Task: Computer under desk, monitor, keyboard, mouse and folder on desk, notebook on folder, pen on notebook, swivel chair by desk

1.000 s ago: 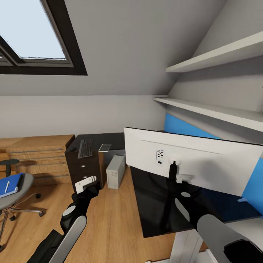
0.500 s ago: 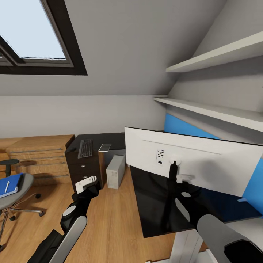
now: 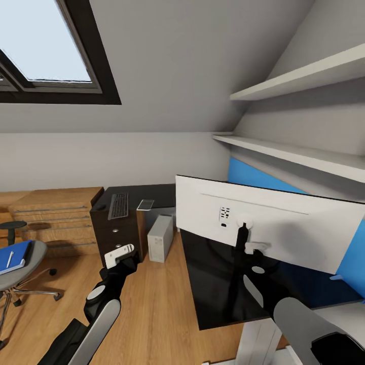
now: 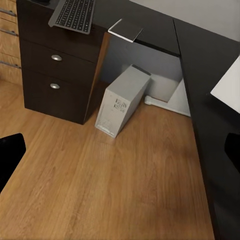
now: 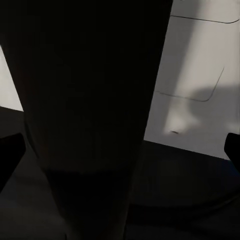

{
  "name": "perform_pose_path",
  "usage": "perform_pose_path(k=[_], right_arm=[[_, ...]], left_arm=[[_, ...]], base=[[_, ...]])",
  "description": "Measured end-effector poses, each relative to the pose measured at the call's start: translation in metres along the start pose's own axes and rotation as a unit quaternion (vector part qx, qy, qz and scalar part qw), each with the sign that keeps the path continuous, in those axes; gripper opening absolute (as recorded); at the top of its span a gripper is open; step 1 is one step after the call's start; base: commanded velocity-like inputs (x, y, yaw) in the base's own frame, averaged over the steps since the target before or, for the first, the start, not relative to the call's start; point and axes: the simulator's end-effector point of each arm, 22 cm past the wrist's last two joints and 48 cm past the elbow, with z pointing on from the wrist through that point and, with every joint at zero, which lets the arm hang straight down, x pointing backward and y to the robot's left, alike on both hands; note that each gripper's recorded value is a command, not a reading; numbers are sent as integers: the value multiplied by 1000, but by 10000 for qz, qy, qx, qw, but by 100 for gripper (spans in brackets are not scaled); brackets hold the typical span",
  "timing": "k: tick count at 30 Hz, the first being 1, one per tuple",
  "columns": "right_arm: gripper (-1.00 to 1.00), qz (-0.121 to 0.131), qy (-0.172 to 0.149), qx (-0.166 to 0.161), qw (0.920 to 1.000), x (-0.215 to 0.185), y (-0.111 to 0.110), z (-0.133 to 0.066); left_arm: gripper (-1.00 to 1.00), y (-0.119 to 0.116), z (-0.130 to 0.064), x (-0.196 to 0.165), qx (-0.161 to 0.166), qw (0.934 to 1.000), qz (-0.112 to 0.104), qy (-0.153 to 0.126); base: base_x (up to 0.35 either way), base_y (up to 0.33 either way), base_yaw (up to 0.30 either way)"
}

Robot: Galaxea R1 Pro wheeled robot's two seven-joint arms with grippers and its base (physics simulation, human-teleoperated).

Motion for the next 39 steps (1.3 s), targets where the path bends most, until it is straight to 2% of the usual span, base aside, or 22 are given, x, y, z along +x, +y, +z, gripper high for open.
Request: perform_pose_path(k=[14,23,31,39], right_arm=[[100,1,-10,0,10000,-1,0,0],[100,-4,-5,3,10000,0,0,1],[100,-10,-6,-2,10000,0,0,0],[100,-19,-3,-32,10000,-1,3,0]], left_arm=[[100,0,0,0,0,10000,-3,-1],[100,0,0,1,6,10000,-3,9],[100,-1,0,1,8,10000,-2,9],[100,-1,0,1,10,10000,-9,13]], base=[[-5,0,0],[-216,33,0],[-68,18,0],[-173,189,0]])
